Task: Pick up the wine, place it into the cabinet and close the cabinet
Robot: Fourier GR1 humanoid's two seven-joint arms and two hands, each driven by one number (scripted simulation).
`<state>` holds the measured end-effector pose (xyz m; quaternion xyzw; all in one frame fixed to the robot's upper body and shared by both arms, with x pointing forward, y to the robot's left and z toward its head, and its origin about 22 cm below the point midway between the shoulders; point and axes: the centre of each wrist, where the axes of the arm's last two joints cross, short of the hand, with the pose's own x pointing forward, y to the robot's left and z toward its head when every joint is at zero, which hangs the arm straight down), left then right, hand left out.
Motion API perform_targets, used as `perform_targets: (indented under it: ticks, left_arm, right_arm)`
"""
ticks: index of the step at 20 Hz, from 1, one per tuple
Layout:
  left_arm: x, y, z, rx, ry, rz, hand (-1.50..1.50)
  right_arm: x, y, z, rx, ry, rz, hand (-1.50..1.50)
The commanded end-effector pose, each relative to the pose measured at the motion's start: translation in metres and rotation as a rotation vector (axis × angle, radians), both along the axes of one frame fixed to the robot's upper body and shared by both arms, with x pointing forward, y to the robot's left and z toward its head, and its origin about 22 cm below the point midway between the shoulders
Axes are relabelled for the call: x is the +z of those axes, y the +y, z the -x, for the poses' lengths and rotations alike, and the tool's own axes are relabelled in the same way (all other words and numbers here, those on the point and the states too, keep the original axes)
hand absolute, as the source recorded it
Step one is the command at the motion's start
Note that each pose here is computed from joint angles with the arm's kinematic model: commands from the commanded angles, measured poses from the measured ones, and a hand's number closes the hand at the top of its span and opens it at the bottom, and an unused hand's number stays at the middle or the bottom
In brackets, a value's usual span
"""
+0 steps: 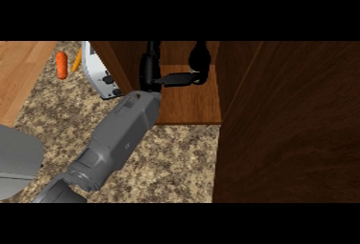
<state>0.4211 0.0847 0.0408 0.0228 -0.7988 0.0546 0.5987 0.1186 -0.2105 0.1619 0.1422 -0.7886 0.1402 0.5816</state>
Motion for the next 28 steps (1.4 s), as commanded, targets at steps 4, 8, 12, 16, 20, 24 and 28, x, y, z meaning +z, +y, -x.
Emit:
perform_targets:
  ticks: [4,8,12,16,20,24,28]
  left_arm:
    - [-0.005,-0.006,0.022,-0.048,-0.040,0.044,-1.50]
    - [-0.014,-0.010,0.044,-0.068,-0.050,0.067,-1.50]
    - [-0.012,0.004,0.068,-0.112,-0.043,0.098,-1.50]
    - [-0.024,0.010,0.102,-0.146,-0.028,0.131,-1.50]
    - [-0.010,0.009,0.128,-0.161,-0.025,0.165,-1.50]
    - [-0.014,0.013,0.156,-0.135,-0.066,0.155,-1.50]
    - [-0.014,0.019,0.195,-0.136,-0.055,0.192,-1.50]
  right_arm:
    - [0.030,-0.003,0.037,-0.001,-0.054,-0.058,-1.50]
    - [0.037,-0.005,0.041,0.004,-0.061,-0.055,-1.50]
    - [0.032,-0.003,0.035,0.005,-0.051,-0.052,-1.50]
    - [0.034,-0.002,0.031,-0.010,-0.086,-0.073,-1.50]
    - [0.042,-0.003,0.043,0.025,-0.070,-0.044,-1.50]
    - [0.042,-0.002,0.032,0.022,-0.083,-0.036,-1.50]
    - [0.037,-0.007,0.028,0.038,-0.071,-0.006,-1.50]
